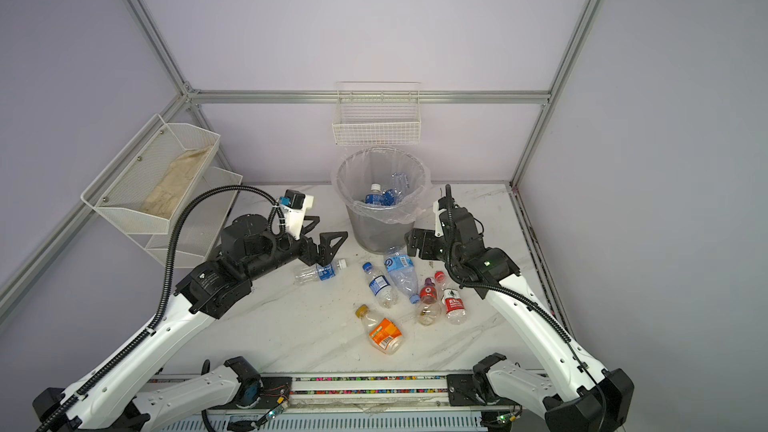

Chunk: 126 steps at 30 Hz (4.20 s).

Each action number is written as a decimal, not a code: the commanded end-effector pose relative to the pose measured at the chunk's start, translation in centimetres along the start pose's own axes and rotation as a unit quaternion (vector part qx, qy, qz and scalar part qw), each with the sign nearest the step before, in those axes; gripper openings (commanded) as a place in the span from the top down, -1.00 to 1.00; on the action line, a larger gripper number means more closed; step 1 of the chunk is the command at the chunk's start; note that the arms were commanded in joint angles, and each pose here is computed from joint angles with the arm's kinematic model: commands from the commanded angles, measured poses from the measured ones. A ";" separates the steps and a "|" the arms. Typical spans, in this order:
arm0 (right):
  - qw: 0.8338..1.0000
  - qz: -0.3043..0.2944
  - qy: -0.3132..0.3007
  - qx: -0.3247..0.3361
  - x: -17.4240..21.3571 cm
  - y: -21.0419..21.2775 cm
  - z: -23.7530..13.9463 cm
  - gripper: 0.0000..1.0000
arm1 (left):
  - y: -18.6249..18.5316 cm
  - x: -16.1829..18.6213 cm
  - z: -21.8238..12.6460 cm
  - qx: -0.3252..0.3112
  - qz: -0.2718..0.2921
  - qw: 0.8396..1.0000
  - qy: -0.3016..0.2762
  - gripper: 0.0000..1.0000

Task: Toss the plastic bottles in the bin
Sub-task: 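Lower the right gripper onto the yellow-capped orange-labelled bottle while the left gripper lowers, then close the right gripper around the orange-labelled bottle, then lift the orange-labelled bottle with the right gripper over the wastebasket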

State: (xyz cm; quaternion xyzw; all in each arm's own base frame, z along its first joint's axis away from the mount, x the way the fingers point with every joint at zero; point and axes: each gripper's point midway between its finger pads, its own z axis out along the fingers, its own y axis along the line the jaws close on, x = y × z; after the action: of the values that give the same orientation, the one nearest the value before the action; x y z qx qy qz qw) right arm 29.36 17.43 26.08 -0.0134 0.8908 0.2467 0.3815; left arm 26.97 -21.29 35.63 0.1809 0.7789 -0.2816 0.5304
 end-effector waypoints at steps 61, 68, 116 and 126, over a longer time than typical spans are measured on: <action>0.899 -0.259 0.338 0.107 28.1 1.8 8.0 -0.95 | 6.8 11.4 -4.2 -0.135 0.067 0.987 0.048 -1.00; 0.896 -0.259 0.345 0.108 29.0 1.7 8.0 -0.88 | 6.8 11.4 -4.2 -0.134 0.065 0.988 0.047 -1.00; 0.966 -0.254 -0.032 -0.024 3.9 19.4 -1.0 0.20 | 6.7 11.4 -4.6 -0.132 0.064 0.988 0.041 -1.00; 0.959 -0.240 -0.150 -0.016 -3.5 21.4 -5.6 0.14 | 6.8 11.5 -4.6 -0.133 0.067 0.988 0.045 -1.00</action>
State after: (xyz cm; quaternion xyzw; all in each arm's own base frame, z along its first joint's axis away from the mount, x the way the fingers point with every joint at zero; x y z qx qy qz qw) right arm 22.95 34.64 37.32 -0.2216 0.8116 0.1746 0.5116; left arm 23.03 -13.49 25.84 0.1727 0.8164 -0.1397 0.5331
